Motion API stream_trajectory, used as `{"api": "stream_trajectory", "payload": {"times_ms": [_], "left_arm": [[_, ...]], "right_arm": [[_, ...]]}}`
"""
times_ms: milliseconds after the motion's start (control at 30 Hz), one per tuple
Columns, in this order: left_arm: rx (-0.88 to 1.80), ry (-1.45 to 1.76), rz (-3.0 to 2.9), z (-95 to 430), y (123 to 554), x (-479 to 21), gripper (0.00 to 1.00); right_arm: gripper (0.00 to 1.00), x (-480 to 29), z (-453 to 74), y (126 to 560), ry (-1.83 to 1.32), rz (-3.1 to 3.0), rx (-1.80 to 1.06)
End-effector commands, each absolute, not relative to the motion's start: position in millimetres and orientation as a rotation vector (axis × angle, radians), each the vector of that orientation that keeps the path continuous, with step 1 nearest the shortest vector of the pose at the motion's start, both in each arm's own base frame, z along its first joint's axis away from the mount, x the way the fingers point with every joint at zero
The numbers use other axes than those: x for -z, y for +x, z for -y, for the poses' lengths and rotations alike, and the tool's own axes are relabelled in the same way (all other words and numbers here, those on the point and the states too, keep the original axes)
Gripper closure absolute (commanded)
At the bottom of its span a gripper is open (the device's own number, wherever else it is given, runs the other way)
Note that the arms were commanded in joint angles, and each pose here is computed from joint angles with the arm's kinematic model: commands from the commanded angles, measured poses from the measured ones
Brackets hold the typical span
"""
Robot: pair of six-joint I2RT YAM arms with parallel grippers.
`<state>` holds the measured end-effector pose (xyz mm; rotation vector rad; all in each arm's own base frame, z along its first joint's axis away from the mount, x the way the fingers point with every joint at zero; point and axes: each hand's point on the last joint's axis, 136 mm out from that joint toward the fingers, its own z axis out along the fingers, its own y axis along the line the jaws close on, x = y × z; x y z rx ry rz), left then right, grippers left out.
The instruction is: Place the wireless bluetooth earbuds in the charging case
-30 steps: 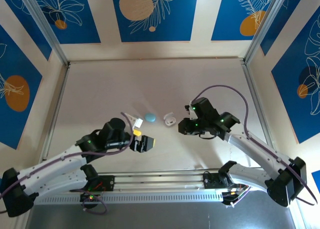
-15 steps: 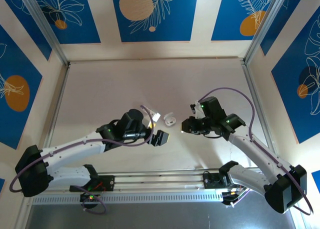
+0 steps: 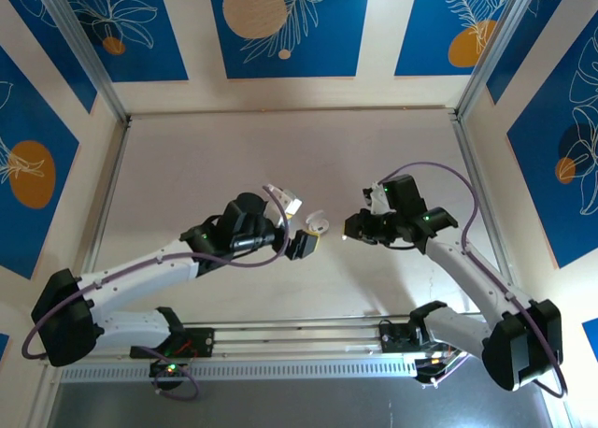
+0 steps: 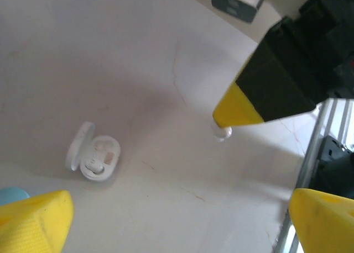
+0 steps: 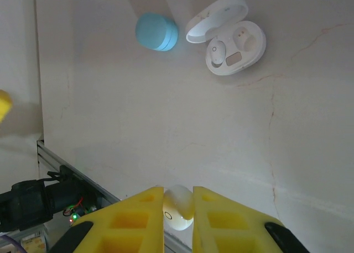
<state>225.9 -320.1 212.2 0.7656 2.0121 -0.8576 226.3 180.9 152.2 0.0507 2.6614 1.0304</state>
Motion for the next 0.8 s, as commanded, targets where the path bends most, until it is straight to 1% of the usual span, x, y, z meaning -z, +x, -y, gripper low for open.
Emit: {"api": "stream_trajectory", "payload": {"times_ms": [0,367,767], "left_arm": [[0.873,0.744,-1.972,318.7,241.0,-222.7,0.00],[0.867,0.581,-2.001,277.9,274.9,-200.4,0.00],[0.831,0.401,-1.973,234.1,293.8,-168.4,0.00]], "right_arm": [[0.84,-166.7,-189.9,238.2,-0.004,-2.612,-1.093],[0.84,-152.9,-203.0,273.6,-0.014,-2.652,-1.115],[0.85,-137.6,-212.0,300.2,-0.040,-2.710,-1.123]]}}
